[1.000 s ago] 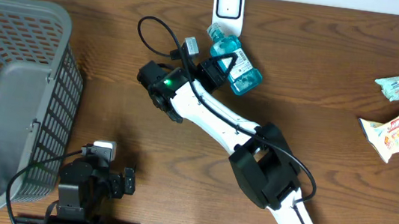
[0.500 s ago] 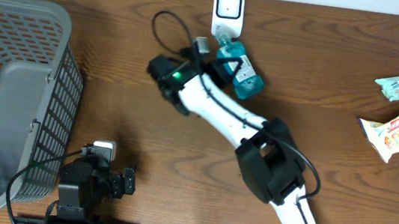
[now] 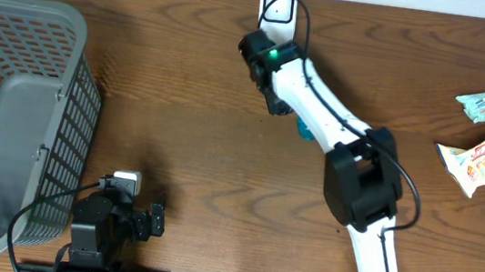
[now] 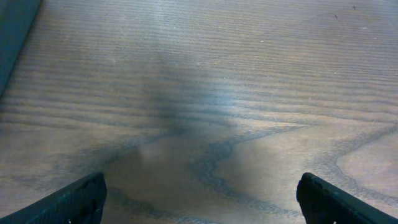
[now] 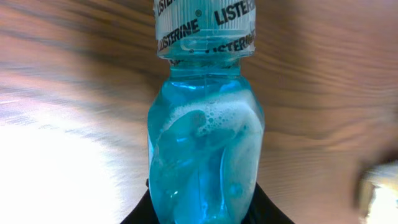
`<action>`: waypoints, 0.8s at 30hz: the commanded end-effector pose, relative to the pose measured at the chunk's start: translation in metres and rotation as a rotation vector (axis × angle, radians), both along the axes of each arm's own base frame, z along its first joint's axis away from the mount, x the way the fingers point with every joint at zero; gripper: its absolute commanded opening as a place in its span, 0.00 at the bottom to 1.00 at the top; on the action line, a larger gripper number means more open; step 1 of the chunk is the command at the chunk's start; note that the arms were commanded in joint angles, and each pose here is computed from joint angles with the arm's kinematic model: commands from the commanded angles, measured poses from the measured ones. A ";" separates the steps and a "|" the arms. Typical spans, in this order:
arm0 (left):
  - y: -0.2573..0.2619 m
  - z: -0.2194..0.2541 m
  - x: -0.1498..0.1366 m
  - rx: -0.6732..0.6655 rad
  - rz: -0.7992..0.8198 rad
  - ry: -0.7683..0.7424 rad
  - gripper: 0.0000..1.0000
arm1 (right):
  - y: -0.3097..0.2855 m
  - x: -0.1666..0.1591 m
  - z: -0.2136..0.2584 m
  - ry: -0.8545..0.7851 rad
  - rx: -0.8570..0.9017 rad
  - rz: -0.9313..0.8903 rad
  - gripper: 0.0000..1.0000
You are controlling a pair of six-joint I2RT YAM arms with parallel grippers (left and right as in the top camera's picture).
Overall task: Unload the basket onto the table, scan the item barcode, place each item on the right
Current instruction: 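Hold the bottle label in front of the white scanner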
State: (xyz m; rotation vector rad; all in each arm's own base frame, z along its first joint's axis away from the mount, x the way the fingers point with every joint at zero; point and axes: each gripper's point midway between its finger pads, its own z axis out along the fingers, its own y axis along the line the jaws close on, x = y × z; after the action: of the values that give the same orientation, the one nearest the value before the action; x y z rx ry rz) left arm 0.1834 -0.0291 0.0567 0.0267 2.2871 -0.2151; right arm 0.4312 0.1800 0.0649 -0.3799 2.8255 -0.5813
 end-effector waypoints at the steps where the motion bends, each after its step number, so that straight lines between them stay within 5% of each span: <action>1: 0.000 -0.004 -0.002 0.007 -0.008 0.014 0.98 | 0.028 0.005 0.082 -0.093 0.327 -0.005 0.01; 11: 0.000 -0.004 -0.002 0.007 -0.008 0.014 0.98 | 0.067 0.021 0.147 -0.033 0.999 0.075 0.01; 24: 0.000 -0.004 -0.002 0.007 -0.008 0.014 0.98 | 0.061 0.031 0.147 0.050 1.382 0.159 0.01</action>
State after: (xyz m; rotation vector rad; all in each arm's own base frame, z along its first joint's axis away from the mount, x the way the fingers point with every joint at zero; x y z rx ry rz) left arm 0.1834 -0.0291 0.0567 0.0267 2.2871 -0.2151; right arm 0.4741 0.2250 0.1945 -0.2181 2.5477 1.0687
